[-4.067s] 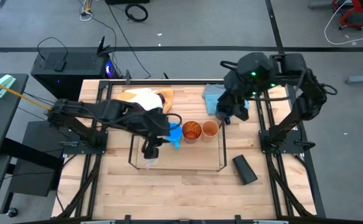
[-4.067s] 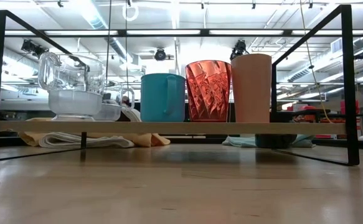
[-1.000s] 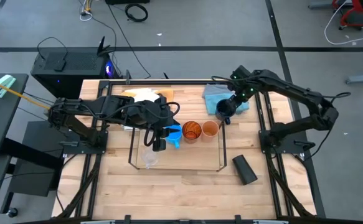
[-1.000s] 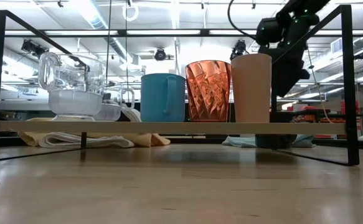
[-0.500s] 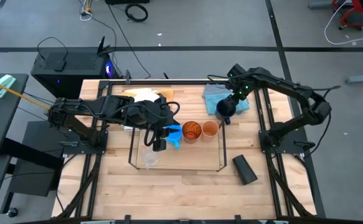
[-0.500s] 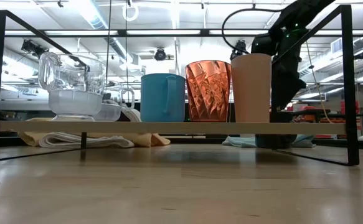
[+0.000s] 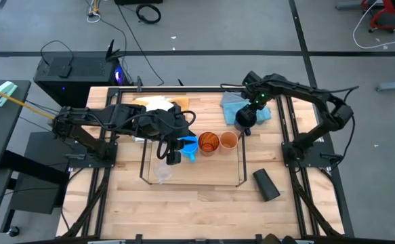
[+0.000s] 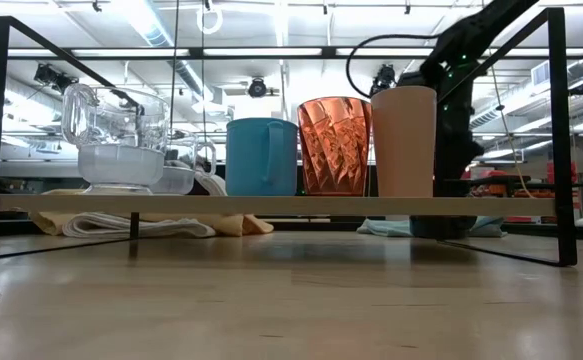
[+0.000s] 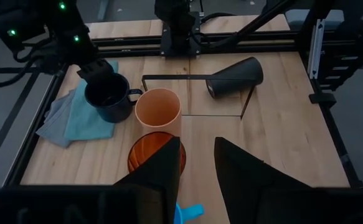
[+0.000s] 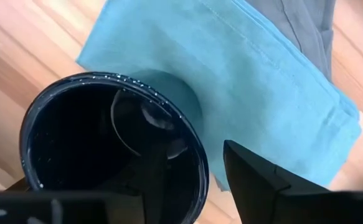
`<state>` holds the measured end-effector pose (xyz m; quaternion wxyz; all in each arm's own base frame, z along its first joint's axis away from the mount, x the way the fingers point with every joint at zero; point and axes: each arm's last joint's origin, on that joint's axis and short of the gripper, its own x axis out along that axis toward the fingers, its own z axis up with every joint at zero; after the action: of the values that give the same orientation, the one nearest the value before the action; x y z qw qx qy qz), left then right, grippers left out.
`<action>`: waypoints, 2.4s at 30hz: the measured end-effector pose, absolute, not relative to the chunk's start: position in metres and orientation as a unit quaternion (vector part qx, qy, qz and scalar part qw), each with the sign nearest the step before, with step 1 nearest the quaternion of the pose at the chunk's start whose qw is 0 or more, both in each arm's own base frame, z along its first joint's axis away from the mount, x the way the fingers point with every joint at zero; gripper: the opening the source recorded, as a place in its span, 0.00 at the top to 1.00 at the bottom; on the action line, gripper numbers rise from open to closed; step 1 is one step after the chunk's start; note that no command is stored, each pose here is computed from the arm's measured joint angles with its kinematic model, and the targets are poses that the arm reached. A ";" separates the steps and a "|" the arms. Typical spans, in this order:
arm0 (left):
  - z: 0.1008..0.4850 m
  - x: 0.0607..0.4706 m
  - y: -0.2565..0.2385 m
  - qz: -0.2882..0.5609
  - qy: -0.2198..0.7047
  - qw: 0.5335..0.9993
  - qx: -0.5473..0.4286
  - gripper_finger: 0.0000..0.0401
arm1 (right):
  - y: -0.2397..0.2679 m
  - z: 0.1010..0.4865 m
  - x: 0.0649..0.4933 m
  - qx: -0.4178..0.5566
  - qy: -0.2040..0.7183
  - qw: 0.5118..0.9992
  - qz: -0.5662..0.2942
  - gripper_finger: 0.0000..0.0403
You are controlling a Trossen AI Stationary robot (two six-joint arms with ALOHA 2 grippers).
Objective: Stack small to large cups/mugs on shelf
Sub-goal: Put the dark blue mug on the shelf
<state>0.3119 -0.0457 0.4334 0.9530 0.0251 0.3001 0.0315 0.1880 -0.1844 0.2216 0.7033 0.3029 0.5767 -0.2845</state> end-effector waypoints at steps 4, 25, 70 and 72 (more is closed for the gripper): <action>0.433 0.312 -0.046 0.034 0.300 0.953 0.026 0.74 | -0.187 0.216 0.190 0.304 0.583 0.697 -0.284 0.64; 0.433 0.312 -0.046 0.035 0.300 0.953 0.026 0.76 | -0.182 0.245 0.182 0.289 0.552 0.716 -0.314 0.96; 0.463 0.259 -0.019 0.056 0.290 0.954 0.051 0.78 | 0.059 0.396 0.341 0.230 0.404 0.885 0.030 0.96; 0.469 0.249 -0.013 0.068 0.279 0.957 0.046 0.78 | 0.056 0.395 0.355 0.235 0.403 0.884 0.034 0.96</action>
<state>0.2492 -0.0130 0.4690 0.9568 0.0460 0.2789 0.0680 0.3553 0.0556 0.3951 0.8838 0.2352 0.4030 0.0343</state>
